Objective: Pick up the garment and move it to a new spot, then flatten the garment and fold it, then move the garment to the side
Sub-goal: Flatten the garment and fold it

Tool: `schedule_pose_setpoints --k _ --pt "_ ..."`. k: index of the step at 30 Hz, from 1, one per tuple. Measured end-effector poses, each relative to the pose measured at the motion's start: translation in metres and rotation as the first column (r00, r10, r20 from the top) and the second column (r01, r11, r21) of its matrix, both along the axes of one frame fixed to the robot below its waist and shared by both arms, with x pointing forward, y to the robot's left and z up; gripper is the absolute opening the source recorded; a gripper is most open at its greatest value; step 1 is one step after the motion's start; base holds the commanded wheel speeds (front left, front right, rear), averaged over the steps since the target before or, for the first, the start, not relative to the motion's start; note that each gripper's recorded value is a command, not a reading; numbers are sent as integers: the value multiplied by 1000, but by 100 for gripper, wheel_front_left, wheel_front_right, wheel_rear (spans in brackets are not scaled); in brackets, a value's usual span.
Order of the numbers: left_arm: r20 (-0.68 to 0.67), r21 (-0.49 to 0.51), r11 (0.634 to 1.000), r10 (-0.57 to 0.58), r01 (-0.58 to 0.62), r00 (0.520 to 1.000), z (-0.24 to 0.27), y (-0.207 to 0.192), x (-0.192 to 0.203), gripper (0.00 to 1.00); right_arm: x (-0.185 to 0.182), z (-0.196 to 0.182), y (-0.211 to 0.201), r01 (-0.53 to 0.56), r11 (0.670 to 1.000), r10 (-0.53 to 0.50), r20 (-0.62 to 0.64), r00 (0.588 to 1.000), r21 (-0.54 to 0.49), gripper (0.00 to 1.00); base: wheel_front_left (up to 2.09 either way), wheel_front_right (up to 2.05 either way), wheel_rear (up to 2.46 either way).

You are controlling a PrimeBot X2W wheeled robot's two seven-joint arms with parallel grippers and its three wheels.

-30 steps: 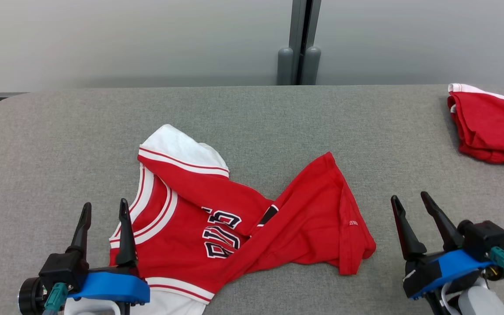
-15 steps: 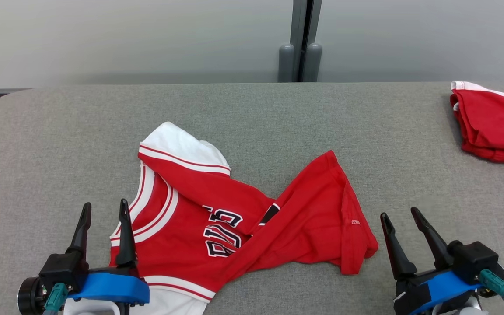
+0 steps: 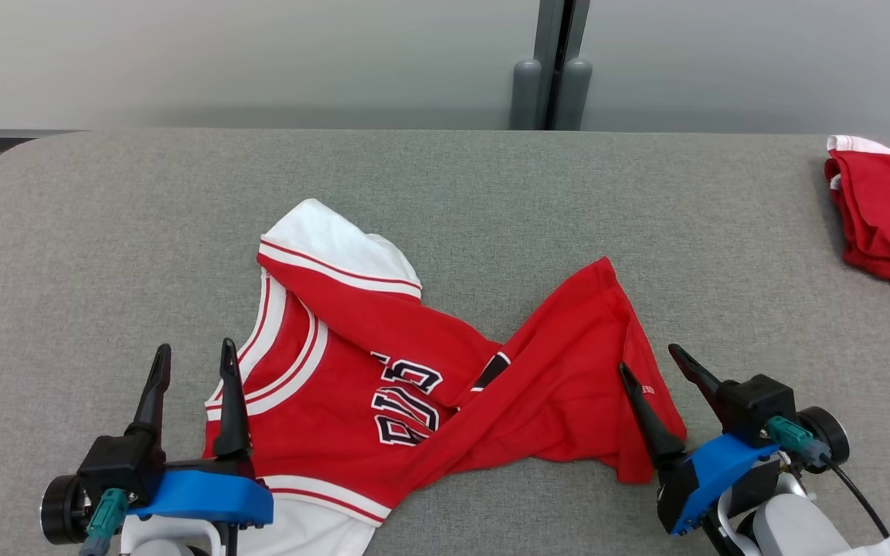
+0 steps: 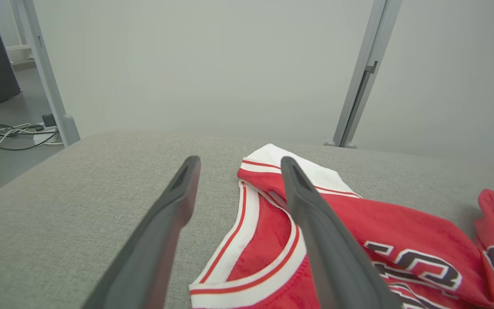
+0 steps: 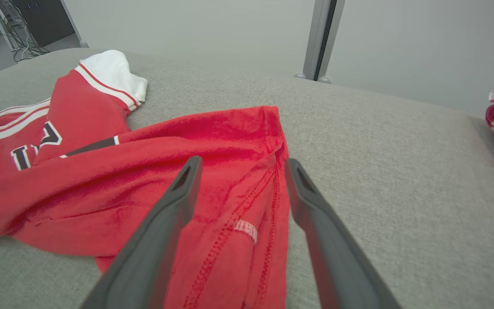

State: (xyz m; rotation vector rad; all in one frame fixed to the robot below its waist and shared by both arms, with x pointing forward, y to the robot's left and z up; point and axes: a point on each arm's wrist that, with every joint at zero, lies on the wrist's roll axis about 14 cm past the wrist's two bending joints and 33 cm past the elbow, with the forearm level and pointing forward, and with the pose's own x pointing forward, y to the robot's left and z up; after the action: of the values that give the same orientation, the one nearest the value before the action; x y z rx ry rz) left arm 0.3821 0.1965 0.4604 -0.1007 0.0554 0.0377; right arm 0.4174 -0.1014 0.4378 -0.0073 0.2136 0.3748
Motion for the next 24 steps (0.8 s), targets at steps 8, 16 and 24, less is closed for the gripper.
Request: schedule_pose_setpoints --k 8,16,24 --pt "-8 -4 1000 16 -16 1000 -2 4 1 100 -6 -47 6 -17 999 11 -153 988 -41 100 0 0 0" --pt "-20 -6 1000 16 -16 1000 -7 3 3 100 -2 -48 12 -6 1000 8 -135 991 13 0 0 0 0" --pt "-12 -10 1000 -2 2 1000 -5 -3 13 100 62 2 11 -5 1000 3 36 999 31 0 0 0 0"
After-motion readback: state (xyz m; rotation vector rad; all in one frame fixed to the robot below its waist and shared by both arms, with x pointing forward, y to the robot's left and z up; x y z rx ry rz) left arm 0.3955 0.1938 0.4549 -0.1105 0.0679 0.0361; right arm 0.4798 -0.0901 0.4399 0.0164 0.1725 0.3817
